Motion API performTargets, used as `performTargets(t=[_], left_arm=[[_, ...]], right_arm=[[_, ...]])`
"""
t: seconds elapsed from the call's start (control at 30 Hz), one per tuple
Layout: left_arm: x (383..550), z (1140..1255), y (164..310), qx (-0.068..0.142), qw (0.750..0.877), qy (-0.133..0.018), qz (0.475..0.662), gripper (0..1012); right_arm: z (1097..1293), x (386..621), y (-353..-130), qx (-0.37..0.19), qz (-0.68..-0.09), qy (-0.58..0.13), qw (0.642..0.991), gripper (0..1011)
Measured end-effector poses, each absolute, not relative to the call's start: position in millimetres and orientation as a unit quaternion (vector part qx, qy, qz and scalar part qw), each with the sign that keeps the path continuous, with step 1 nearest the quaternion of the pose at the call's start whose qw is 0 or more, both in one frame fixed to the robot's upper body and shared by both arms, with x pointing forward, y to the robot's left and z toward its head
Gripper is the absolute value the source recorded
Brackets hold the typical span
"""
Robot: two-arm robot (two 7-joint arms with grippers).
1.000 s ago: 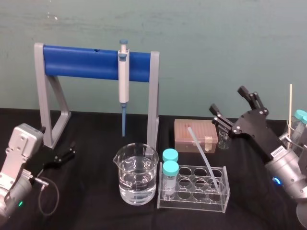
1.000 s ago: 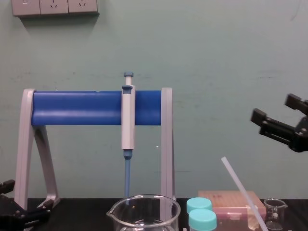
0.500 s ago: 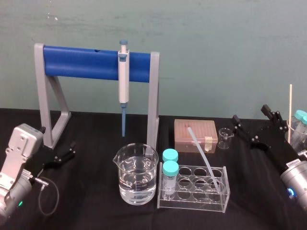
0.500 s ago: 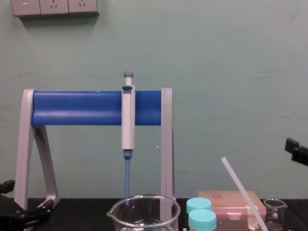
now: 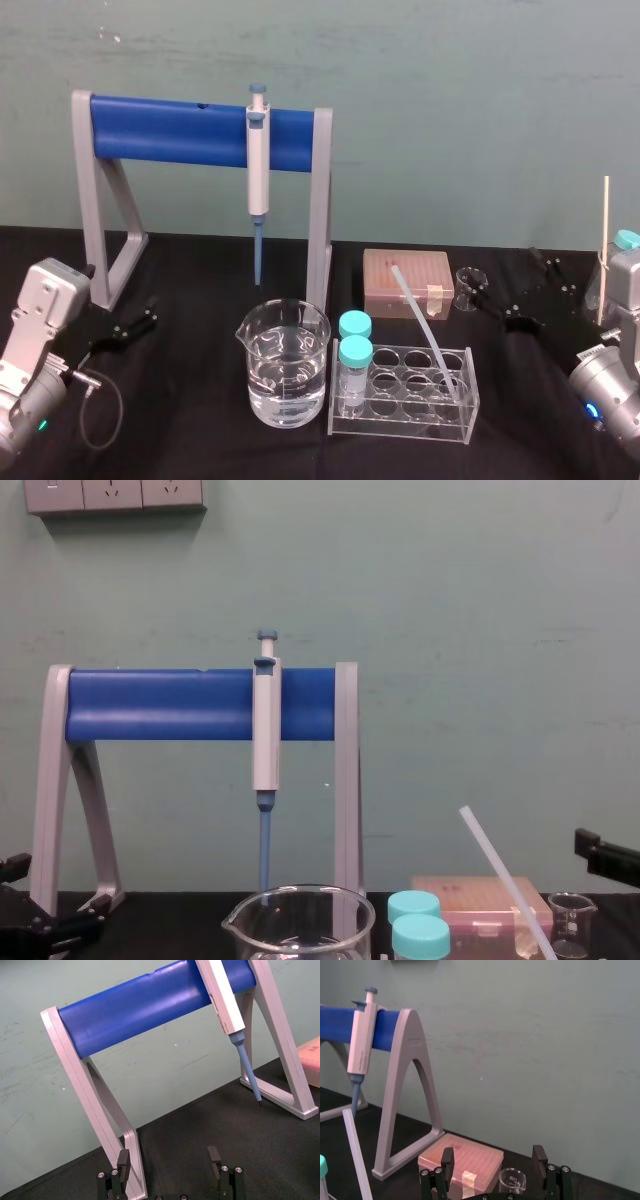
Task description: Pick up the stirring rod with one hand, then place it down.
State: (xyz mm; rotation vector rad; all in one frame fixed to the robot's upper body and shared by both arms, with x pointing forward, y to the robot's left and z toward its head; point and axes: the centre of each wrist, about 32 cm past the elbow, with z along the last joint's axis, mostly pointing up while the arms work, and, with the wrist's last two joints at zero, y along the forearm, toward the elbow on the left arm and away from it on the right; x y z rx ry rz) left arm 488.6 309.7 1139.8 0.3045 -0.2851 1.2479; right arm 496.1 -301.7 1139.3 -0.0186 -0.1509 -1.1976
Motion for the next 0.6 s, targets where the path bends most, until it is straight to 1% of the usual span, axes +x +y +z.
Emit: performTargets(t=[0.6], left_arm=[[488.6, 1139.8, 309.7, 0.142, 0.791, -0.132, 0.58, 1000]], right_arm=[[1139.2, 496.0, -301.7, -0.008, -0.562, -0.072, 0.824, 1000]])
